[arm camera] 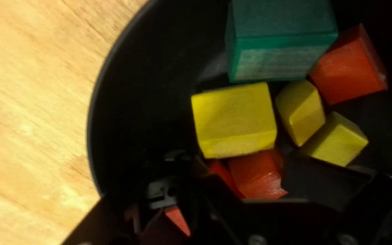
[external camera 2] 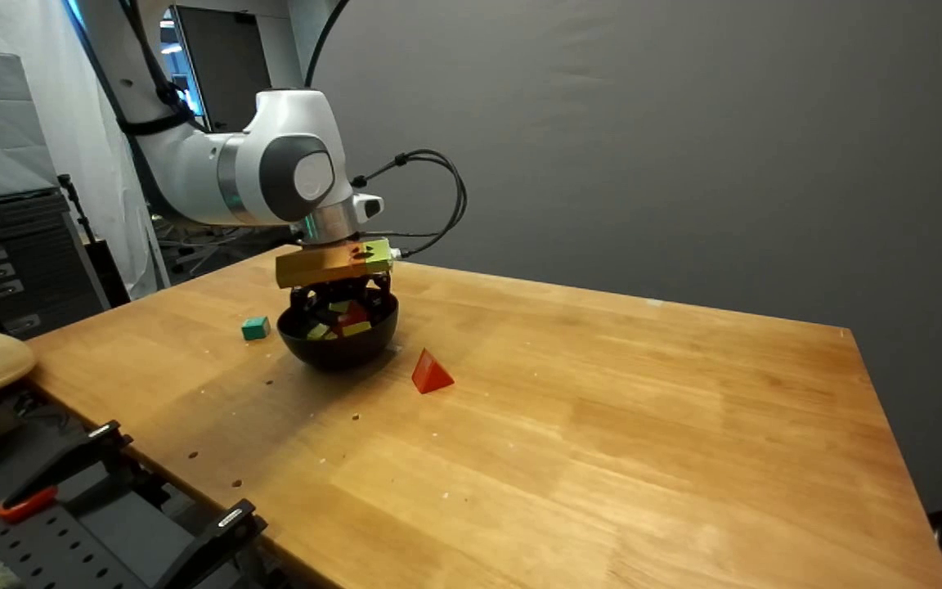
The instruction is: Remove all the objects in the black bowl and put them on the table
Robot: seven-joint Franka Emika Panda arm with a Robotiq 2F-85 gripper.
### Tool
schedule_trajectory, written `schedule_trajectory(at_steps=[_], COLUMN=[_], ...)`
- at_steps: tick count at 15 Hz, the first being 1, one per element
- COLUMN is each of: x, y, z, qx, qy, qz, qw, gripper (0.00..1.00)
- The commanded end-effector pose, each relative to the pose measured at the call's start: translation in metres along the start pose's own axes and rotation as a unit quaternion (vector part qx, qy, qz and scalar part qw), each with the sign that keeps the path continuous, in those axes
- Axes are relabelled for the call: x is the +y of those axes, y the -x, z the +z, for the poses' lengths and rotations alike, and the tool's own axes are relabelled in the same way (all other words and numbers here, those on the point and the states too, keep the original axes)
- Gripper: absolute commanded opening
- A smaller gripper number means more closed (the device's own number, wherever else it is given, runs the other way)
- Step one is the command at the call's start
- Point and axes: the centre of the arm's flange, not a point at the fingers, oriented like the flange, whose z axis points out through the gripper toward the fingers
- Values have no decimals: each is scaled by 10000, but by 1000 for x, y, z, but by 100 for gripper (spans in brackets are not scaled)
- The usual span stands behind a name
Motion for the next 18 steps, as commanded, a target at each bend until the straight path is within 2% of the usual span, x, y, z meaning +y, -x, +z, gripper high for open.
schedule_trajectory(at_steps=[1,3,4,5,6,7,13,15,18], x=[3,1,1,3,4,6,11,9,9], y=[1,3,4,5,6,7,15,16,16], z=[-16,-28,-31,-34,-35,-35,-24,-26,-34], qx=[8,45,58,40,36,15,-86,-87,-32], qy=[23,151,203,232,264,279,183,154,109], qz=[4,-12,-10,13,32,57,220,236,318], qw=[10000,9999,9998,9997,9996,9996,9996,9996,9994], gripper=[27,12,17,47,43,44,88,100,100])
